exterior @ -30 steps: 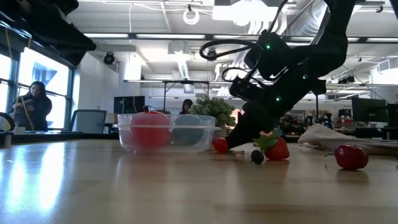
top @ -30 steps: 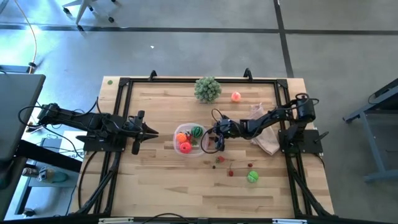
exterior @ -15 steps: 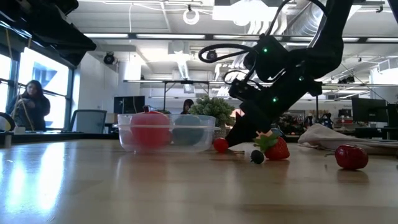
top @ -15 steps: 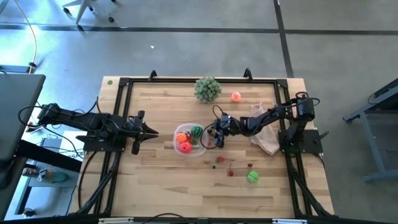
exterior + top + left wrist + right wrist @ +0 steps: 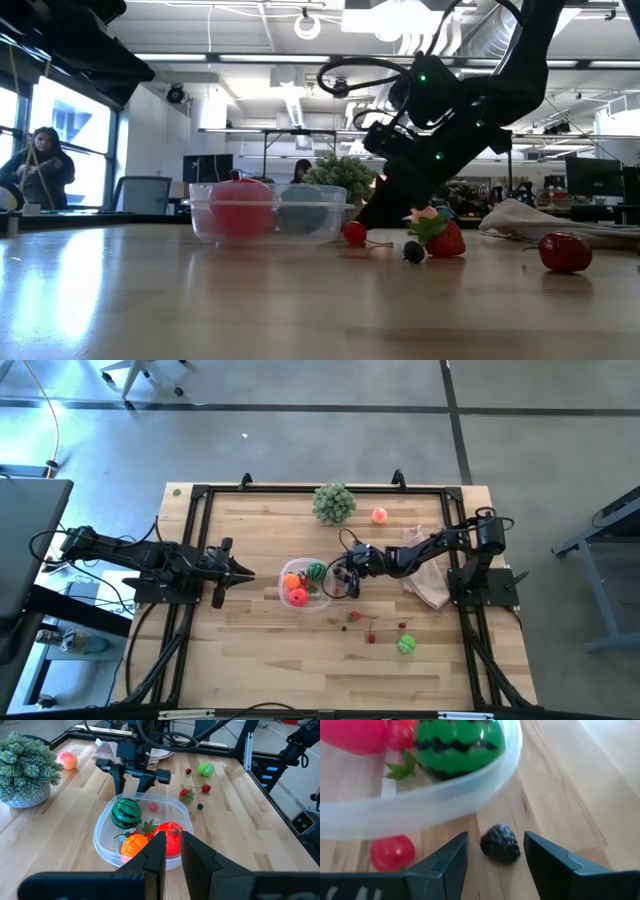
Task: Pick and placing Produce into tupperware
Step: Put the blackberry into the transparent bin, then put the top red cherry into the transparent bin
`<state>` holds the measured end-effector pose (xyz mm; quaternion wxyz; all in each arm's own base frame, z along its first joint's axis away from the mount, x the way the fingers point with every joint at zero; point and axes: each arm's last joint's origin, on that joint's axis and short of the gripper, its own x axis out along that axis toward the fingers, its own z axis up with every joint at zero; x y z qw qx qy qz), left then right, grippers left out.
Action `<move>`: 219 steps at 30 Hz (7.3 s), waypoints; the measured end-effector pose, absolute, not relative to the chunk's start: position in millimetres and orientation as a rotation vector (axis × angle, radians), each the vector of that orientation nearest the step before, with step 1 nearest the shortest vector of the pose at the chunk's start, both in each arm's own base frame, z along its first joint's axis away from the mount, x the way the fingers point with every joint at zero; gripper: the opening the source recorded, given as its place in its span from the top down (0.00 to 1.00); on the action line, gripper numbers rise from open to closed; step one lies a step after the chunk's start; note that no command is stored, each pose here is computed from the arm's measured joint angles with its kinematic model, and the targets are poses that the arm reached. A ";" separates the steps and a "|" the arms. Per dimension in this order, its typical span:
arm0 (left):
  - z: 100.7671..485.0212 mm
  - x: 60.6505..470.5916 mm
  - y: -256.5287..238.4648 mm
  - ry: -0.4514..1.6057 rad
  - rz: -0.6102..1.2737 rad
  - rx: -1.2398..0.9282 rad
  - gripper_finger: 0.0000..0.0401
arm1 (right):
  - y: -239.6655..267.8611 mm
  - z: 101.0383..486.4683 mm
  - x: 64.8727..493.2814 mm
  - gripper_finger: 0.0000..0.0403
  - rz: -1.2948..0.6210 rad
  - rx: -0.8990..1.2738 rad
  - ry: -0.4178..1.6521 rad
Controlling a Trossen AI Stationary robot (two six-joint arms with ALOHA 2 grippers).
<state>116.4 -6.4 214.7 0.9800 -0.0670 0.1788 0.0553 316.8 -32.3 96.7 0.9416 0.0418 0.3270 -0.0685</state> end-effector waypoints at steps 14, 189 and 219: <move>214.7 116.4 -6.4 0.360 0.111 -0.135 0.88 | -32.6 98.8 321.6 0.54 -0.136 0.076 0.738; 214.6 116.4 -6.4 0.360 0.111 -0.135 0.88 | 77.1 224.3 298.7 0.64 -0.370 -0.139 0.996; 214.6 116.4 -6.4 0.360 0.112 -0.135 0.88 | 18.6 244.2 212.9 0.64 -0.267 0.054 0.452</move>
